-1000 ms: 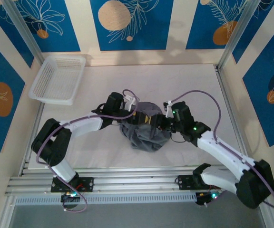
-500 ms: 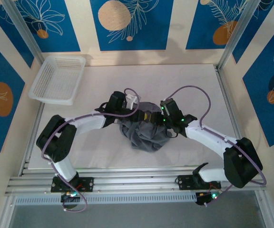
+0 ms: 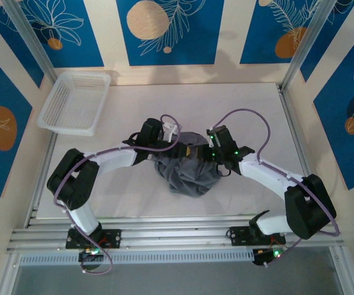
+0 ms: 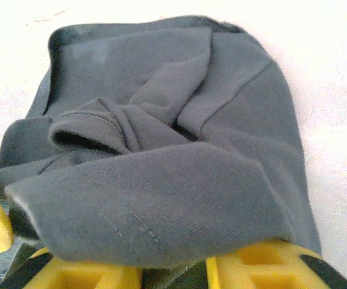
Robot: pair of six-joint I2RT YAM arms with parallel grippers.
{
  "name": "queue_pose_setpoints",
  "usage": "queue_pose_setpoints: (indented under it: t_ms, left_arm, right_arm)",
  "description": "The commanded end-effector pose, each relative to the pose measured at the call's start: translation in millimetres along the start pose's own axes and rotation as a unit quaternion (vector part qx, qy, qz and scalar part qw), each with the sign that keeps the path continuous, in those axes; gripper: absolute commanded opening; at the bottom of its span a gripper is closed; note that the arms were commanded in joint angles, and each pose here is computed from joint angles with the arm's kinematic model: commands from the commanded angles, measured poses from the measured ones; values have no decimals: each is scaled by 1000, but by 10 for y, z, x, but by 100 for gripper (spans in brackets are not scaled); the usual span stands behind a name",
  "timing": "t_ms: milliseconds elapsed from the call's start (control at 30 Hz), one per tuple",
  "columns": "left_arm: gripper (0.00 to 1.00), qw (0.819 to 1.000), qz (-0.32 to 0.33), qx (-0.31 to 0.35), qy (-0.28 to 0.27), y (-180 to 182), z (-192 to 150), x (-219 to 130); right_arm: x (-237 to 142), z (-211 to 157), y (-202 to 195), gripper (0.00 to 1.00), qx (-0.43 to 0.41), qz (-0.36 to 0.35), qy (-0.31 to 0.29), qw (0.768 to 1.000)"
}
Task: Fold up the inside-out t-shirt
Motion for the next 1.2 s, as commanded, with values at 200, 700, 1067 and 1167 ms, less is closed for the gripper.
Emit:
queue_pose_setpoints:
  t_ms: [200, 700, 1067, 1167]
  left_arm:
    - [56, 1000, 11, -5, -6, 18, 26, 5]
    - [0, 999, -15, 15, -27, -201, 247, -96]
    - [14, 990, 86, 95, -59, -347, 390, -837]
    - [58, 983, 166, 70, -31, 74, 225, -802]
  right_arm:
    - [-268, 250, 106, 0, -5, 35, -39, 999]
    - [-807, 290, 260, 0, 12, 102, -48, 994]
    - [-1588, 594, 24, 0, 112, 165, -149, 968]
    - [-1748, 641, -33, 0, 124, 160, -179, 963]
Point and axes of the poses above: each hand's point on the last joint's axis, 136 mm out from that joint toward the fingers, its own x axis out along the fingers, its own y axis along the line the jaws close on, z = x × y, the point moved 1 cm from there along -x, back along the fingers, and after that the axes turned 9 degrees about -x, right-handed, at the moved point
